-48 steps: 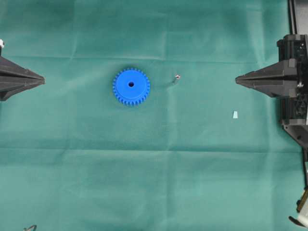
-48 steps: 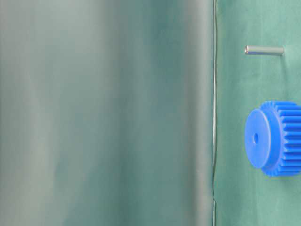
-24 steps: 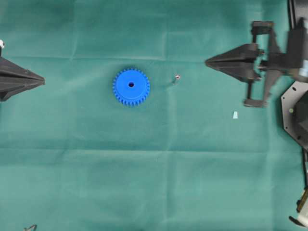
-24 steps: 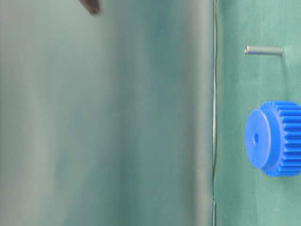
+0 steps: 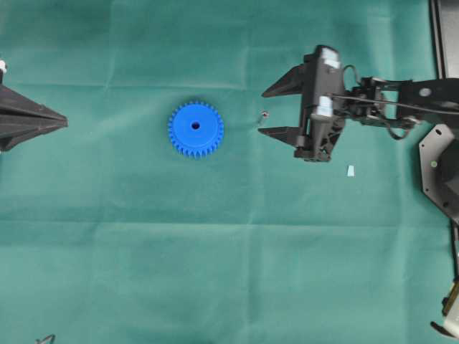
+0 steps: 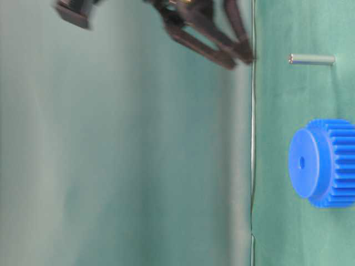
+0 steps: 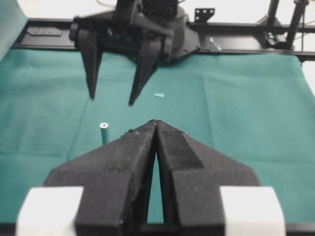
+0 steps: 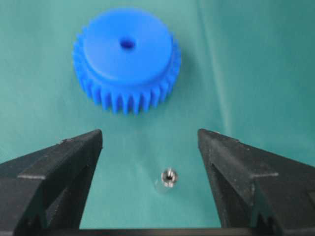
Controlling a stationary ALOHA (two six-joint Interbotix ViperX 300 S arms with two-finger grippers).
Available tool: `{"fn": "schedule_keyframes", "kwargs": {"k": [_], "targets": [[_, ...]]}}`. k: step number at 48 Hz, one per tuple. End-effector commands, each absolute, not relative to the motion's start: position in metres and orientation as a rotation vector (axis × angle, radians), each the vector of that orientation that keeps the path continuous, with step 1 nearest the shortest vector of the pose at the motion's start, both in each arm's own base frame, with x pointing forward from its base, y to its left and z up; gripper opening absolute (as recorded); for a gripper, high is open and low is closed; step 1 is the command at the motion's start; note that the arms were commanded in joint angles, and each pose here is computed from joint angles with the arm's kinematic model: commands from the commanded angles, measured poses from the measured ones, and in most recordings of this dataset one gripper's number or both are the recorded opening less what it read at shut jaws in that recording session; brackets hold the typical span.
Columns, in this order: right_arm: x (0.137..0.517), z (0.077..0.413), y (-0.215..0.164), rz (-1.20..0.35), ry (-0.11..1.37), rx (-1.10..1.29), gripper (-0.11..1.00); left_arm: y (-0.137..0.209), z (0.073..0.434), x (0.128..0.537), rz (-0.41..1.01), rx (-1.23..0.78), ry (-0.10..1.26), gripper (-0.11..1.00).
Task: Insert the shaft into the center hole of the gear.
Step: 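Move the right gripper left over the small metal shaft and grasp it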
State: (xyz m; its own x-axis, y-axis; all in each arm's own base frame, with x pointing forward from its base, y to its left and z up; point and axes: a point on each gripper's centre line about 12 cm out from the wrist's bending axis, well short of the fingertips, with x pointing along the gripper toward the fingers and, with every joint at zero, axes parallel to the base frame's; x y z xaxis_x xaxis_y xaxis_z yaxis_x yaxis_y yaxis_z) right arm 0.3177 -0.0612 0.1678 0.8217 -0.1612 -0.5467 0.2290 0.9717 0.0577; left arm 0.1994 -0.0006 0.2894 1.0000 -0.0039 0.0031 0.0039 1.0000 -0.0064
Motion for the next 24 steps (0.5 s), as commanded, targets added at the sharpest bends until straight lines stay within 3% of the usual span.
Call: {"fn": "schedule_keyframes", "kwargs": {"k": [1,24], "targets": [[0.323,0.165,-0.068,-0.232,0.552,0.14,0.83,-0.001,0.297,0.202,-0.004,-0.005,-0.018,0.0],[0.324,0.13,-0.074,-0.257,0.622,0.162,0.81,-0.001,0.297,0.202,-0.004,-0.006,-0.017,0.0]]}}
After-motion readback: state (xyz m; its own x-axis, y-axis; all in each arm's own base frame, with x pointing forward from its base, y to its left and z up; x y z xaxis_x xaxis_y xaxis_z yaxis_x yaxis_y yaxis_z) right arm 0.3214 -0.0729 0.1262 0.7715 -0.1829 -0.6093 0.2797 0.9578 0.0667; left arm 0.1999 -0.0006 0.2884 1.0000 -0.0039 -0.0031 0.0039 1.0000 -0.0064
